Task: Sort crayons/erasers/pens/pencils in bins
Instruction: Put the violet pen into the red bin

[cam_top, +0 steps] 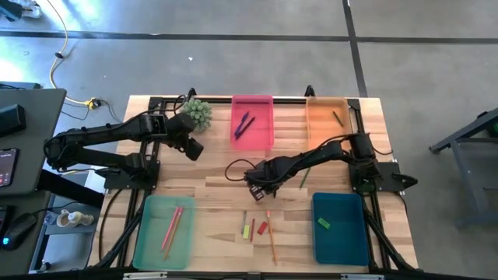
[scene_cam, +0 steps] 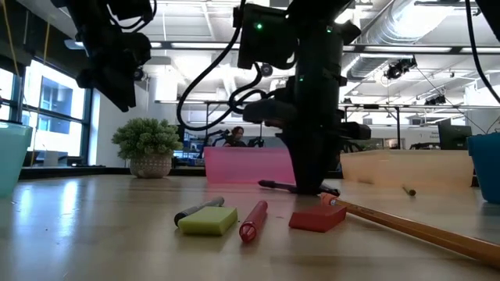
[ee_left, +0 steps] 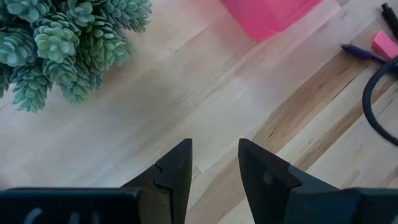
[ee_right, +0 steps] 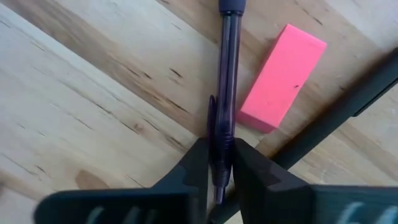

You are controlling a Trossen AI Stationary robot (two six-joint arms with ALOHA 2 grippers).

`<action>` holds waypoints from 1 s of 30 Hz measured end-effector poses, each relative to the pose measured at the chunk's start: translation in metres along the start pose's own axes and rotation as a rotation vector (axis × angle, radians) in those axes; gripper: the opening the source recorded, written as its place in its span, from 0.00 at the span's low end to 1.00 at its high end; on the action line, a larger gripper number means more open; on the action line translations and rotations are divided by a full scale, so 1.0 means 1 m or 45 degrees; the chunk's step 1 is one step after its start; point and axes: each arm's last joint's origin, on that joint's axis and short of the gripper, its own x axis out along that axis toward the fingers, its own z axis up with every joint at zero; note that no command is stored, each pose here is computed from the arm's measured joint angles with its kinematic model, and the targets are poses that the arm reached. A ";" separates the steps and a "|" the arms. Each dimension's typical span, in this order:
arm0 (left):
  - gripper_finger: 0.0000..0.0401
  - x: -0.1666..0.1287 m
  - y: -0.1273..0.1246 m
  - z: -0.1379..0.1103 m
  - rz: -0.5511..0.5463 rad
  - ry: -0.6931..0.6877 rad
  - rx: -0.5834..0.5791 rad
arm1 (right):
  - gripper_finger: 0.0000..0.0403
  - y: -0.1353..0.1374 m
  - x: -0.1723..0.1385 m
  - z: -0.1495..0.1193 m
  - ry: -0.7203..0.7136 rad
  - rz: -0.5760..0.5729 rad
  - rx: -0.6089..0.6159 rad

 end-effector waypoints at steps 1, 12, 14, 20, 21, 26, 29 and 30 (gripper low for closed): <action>0.29 0.000 0.000 0.000 0.000 0.001 0.014 | 0.05 0.000 0.000 0.001 0.009 0.006 -0.007; 0.29 0.000 0.000 0.000 0.000 0.001 0.043 | 0.04 0.001 -0.013 0.002 -0.032 0.075 -0.075; 0.29 0.000 0.000 0.000 -0.001 0.001 0.043 | 0.04 0.001 -0.022 0.005 -0.063 0.116 -0.087; 0.29 0.000 0.000 0.000 -0.002 0.002 0.043 | 0.04 0.005 -0.046 0.011 -0.207 0.229 -0.071; 0.29 0.000 0.000 0.000 -0.003 0.003 0.043 | 0.04 0.005 -0.051 0.012 -0.239 0.244 -0.064; 0.29 0.000 0.000 0.000 -0.004 -0.002 0.043 | 0.04 -0.005 -0.071 0.022 -0.357 0.230 -0.017; 0.29 0.000 0.000 0.000 -0.002 -0.003 0.043 | 0.04 -0.015 -0.086 0.033 -0.434 0.238 0.004; 0.29 0.000 0.000 0.000 -0.002 -0.004 0.043 | 0.04 -0.019 -0.090 0.036 -0.451 0.234 0.003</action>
